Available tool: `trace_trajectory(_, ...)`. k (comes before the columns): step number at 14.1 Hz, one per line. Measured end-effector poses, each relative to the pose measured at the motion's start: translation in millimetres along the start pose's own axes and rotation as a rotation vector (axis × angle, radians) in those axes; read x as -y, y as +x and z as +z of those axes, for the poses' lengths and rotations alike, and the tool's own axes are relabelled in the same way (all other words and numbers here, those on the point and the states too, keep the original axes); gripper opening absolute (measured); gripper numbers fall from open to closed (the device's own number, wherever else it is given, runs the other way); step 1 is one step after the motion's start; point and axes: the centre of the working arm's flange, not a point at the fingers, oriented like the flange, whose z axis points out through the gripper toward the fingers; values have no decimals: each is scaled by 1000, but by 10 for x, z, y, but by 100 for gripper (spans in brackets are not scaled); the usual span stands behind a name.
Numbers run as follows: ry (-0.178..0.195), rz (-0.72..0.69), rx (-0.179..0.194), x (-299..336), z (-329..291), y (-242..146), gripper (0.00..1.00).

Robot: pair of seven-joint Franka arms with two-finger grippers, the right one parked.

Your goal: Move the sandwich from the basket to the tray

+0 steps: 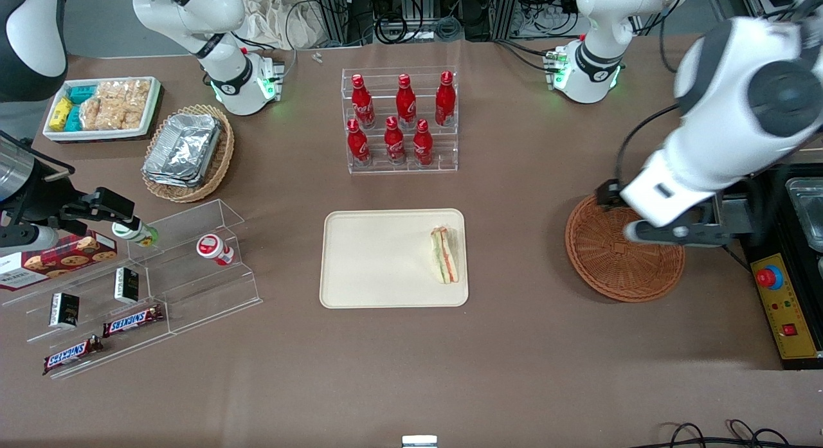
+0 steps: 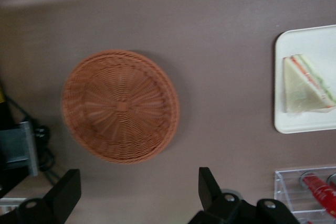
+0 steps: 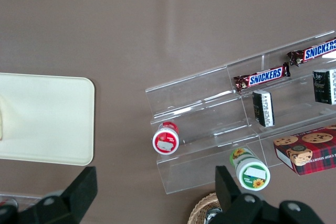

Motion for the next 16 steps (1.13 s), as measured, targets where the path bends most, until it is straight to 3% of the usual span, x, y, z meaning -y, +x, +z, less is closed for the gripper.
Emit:
trace_trajectory(6,-11,-85,11,778,-235,-86,100)
trace_trajectory(16,13,-129,26,821,-207,-107,100)
